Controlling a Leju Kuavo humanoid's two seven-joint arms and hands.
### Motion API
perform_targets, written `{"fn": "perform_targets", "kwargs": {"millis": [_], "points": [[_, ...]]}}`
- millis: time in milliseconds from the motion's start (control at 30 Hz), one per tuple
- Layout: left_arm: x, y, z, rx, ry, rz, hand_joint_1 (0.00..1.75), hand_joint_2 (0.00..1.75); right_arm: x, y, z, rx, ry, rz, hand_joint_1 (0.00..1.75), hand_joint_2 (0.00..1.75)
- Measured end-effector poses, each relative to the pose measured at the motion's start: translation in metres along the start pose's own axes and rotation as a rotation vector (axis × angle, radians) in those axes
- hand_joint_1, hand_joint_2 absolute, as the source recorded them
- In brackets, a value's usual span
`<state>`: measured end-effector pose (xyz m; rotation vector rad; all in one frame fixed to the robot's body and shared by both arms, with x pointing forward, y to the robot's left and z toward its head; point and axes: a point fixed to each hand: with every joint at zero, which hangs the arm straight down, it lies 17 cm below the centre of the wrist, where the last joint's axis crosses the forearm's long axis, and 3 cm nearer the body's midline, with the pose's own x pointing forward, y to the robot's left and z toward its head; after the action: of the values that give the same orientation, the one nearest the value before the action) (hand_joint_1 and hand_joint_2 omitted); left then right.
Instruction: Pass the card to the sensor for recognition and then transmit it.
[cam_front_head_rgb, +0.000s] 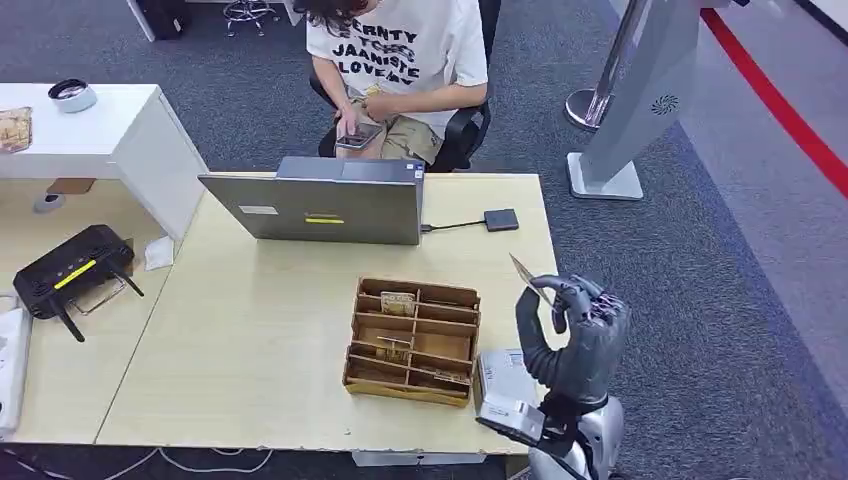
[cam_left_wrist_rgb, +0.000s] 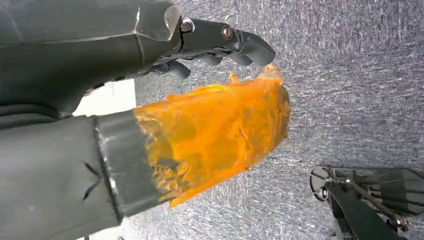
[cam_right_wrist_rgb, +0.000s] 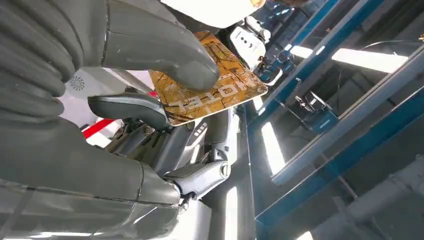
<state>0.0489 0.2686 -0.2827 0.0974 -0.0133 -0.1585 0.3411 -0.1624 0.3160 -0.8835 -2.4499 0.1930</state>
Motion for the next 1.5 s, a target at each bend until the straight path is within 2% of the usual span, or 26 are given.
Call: {"fn": "perform_targets", "kwargs": {"millis": [733, 1033, 1267, 1500], "points": [[0.0, 0.0, 0.0, 0.0, -0.001, 0.008, 0.0, 0.0, -0.006, -0.003, 0.0, -0.009, 0.025, -0.002, 1.75, 1.75], [0.0, 0.001, 0.0, 0.001, -0.004, -0.003, 0.0, 0.0, 0.001, -0.002, -0.01, -0.014, -0.025, 0.014, 1.75, 1.75], [0.003, 0.001, 0.0, 0.0, -0.016, -0.044, 0.0, 0.0, 0.013, 0.014, -0.051, -0.013, -0.119, 0.065, 1.75, 1.75], [0.015, 0.003, 0.001, 0.004, -0.033, -0.084, 0.0, 0.0, 0.014, 0.054, -0.091, 0.042, -0.138, 0.084, 1.75, 1.75]]}}
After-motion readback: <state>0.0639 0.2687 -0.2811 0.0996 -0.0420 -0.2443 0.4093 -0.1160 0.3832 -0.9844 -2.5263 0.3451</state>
